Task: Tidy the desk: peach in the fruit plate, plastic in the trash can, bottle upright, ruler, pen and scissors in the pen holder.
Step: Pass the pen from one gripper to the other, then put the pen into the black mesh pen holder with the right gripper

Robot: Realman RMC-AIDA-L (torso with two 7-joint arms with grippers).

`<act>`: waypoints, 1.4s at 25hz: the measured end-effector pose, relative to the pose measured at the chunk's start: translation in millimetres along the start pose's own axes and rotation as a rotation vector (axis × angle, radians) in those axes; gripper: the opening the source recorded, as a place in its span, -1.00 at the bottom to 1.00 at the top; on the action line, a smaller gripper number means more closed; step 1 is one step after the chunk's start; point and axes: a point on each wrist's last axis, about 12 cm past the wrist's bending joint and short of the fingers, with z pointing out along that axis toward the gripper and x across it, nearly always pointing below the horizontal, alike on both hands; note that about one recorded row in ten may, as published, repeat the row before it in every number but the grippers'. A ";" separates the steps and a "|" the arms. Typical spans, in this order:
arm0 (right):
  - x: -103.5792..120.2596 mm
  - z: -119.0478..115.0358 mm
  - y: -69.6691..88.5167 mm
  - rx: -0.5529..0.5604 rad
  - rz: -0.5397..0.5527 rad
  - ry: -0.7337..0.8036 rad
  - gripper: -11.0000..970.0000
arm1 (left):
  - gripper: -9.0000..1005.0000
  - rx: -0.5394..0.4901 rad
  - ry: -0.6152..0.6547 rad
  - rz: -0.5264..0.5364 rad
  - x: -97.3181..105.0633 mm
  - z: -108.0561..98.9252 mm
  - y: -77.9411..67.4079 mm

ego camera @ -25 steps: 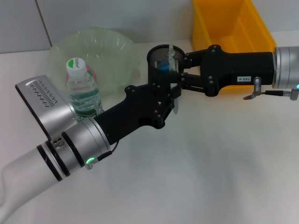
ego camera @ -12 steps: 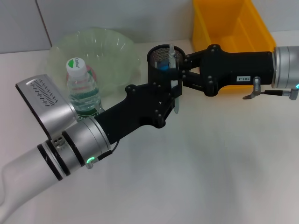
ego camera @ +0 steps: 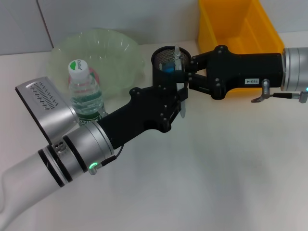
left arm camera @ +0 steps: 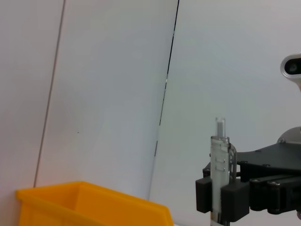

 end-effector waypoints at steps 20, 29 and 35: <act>-7.3 -10.0 -8.8 0.082 -0.011 -0.057 -0.69 | 0.26 -0.004 -0.023 -0.095 7.1 -20.0 -2.5; -17.3 -5.5 -31.9 0.251 -0.007 -0.103 -0.68 | 0.62 0.011 -0.009 -0.095 26.7 -52.0 -11.9; -39.4 8.7 -50.4 0.324 -0.018 -0.123 -0.68 | 0.62 0.009 0.001 -0.103 31.0 -55.9 -13.2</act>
